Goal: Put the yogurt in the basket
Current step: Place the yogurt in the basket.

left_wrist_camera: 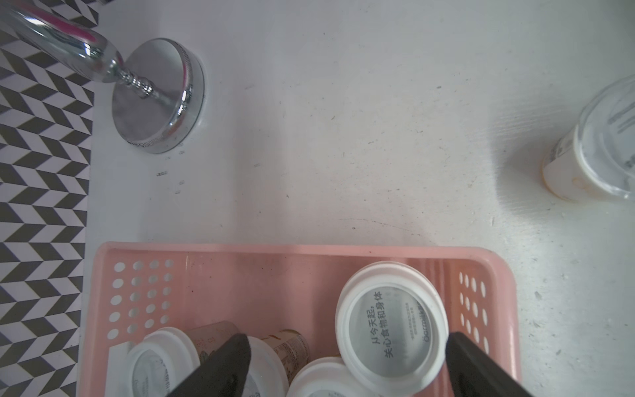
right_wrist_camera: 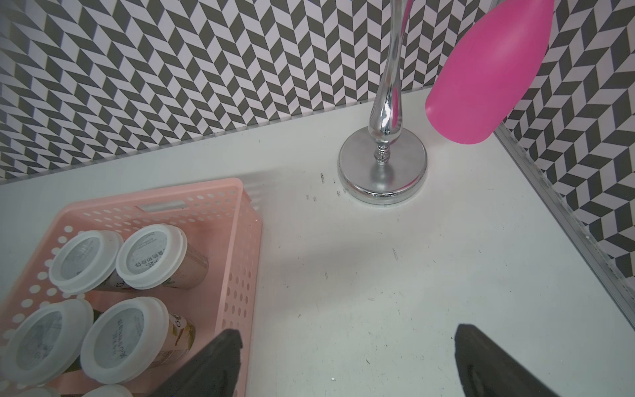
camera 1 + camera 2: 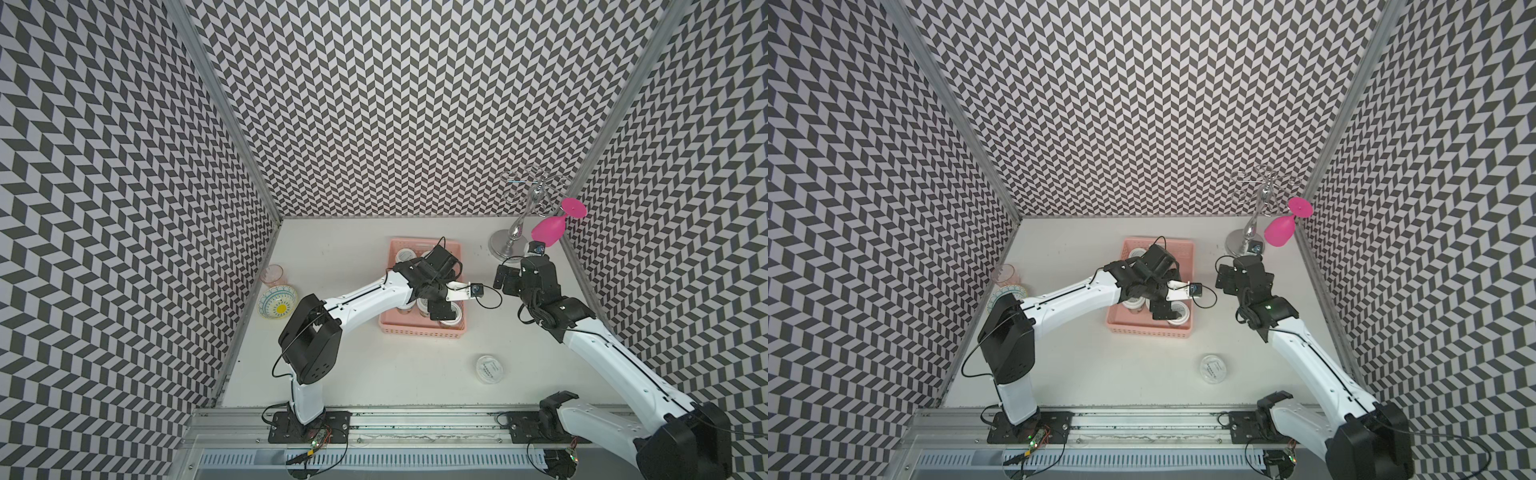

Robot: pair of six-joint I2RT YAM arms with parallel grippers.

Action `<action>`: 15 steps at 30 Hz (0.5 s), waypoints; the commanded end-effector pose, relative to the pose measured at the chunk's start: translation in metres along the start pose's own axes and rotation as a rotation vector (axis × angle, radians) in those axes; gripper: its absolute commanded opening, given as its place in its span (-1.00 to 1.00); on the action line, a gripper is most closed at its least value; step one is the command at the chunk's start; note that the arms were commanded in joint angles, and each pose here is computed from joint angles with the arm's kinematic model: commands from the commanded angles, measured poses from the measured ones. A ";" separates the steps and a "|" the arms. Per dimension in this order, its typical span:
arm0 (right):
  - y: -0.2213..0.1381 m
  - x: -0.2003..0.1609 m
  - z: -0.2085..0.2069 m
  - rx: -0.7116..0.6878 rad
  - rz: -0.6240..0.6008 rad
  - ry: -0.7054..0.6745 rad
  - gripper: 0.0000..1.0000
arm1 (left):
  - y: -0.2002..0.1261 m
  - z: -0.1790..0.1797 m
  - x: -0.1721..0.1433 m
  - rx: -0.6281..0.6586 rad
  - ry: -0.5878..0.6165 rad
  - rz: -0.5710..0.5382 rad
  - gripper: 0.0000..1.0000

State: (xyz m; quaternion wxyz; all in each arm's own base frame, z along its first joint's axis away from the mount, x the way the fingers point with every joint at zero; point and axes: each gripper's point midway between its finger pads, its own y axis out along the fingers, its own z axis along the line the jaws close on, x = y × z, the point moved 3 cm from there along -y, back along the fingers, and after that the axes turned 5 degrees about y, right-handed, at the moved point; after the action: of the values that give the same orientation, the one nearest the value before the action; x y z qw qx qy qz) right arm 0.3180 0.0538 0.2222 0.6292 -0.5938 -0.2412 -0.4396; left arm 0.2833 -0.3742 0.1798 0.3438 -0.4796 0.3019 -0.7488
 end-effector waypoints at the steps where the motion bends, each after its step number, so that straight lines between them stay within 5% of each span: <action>1: -0.001 0.005 0.001 0.015 -0.023 0.030 0.99 | -0.029 0.014 0.016 0.061 -0.036 -0.094 0.87; 15: -0.018 -0.017 0.004 0.069 0.147 0.077 0.96 | -0.123 0.062 -0.001 0.359 -0.322 -0.250 1.00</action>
State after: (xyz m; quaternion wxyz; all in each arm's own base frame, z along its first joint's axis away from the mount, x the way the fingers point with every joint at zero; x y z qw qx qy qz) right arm 0.3048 0.0613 0.2100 0.6675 -0.5894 -0.2047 -0.4065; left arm 0.3094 -0.3175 0.2719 0.3720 -0.5377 0.1123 -0.7482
